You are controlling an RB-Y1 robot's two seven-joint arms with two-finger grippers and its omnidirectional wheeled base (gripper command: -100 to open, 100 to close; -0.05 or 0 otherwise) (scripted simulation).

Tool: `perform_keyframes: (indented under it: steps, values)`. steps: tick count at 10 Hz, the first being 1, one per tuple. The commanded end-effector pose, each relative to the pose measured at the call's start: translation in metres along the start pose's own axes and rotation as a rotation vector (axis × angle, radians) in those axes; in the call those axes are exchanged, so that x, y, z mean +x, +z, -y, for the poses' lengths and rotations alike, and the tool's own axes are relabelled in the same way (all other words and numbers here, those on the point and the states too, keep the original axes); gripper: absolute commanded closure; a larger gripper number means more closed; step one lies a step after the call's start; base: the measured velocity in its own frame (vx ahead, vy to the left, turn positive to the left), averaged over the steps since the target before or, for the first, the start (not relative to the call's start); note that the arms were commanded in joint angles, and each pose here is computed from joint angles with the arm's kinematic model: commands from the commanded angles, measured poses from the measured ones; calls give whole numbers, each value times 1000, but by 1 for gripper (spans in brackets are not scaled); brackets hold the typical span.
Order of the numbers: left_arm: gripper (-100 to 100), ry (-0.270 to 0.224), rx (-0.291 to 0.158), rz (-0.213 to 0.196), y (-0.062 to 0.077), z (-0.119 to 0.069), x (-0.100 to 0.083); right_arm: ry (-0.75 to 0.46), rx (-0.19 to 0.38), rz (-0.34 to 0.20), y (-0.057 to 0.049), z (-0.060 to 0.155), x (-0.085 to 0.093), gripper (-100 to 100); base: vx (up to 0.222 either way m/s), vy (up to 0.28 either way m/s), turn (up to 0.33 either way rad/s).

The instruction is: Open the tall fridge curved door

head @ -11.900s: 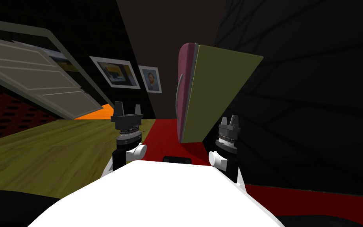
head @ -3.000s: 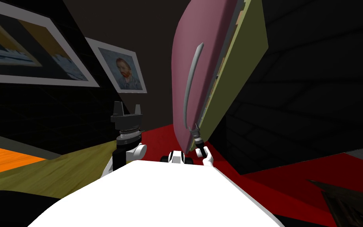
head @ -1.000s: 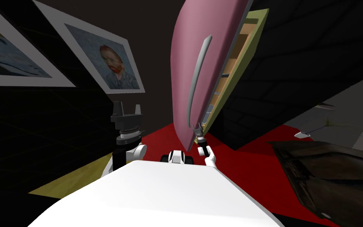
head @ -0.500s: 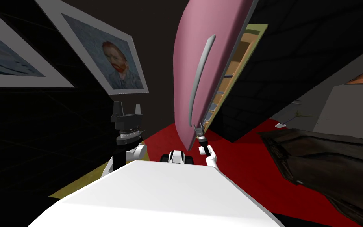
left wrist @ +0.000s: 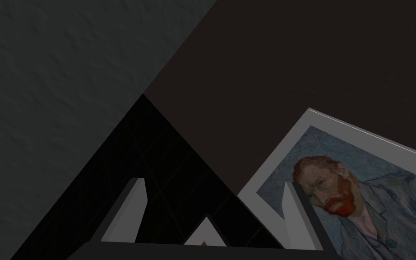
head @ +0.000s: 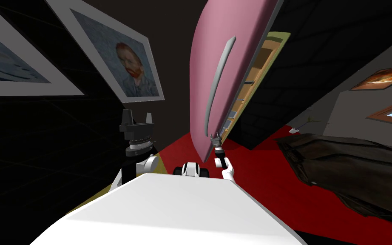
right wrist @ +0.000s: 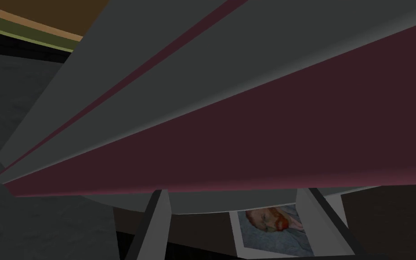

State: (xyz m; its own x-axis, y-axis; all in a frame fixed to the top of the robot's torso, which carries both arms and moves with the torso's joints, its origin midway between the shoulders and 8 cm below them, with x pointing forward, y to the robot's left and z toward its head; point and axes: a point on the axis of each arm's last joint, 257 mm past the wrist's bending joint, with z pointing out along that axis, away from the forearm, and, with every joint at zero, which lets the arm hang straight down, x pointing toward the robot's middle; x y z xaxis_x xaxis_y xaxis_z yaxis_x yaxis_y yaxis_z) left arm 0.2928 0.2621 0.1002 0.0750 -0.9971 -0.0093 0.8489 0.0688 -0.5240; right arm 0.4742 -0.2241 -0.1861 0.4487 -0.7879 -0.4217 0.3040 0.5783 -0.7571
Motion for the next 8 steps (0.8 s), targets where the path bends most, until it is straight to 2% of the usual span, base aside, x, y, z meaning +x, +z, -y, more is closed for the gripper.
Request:
perform_keyframes:
  steps: [1,4,8]
  values:
    - [0,0,0,0,0,0,0,-28,20,-36,2,1,2,100,-94,388,-96]
    - [0,0,0,0,0,0,0,-42,31,-54,2,3,3,100,-44,286,-52]
    - [0,0,0,0,0,0,0,-84,62,-108,1,10,9,100,-37,297,-71]
